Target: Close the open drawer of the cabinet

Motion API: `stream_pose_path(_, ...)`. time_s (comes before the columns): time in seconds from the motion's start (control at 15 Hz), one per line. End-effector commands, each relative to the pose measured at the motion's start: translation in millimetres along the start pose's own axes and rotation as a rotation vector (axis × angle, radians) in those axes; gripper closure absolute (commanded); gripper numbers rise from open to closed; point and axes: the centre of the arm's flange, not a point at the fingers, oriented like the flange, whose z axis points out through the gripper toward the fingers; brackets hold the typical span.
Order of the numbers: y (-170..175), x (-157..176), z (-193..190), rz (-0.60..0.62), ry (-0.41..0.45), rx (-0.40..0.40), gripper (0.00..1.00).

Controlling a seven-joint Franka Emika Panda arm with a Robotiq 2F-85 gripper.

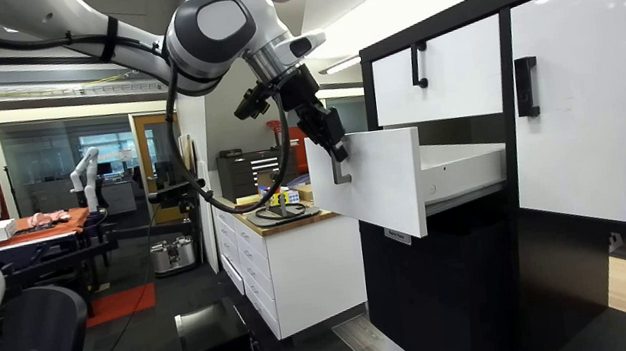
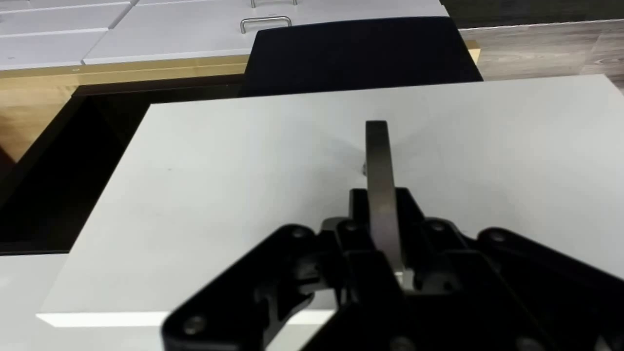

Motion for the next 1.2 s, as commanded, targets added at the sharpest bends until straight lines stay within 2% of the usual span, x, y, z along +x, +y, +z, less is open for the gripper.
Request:
stream_pose_path(0.0,-7,16,6,-0.018,0.066,-0.019,0.94)
stream_pose_path(0.33,-13,49,31,-0.058,0.108,-0.027,0.94)
stream_pose_path(1.13,-24,153,88,-0.110,0.151,-0.035,0.94)
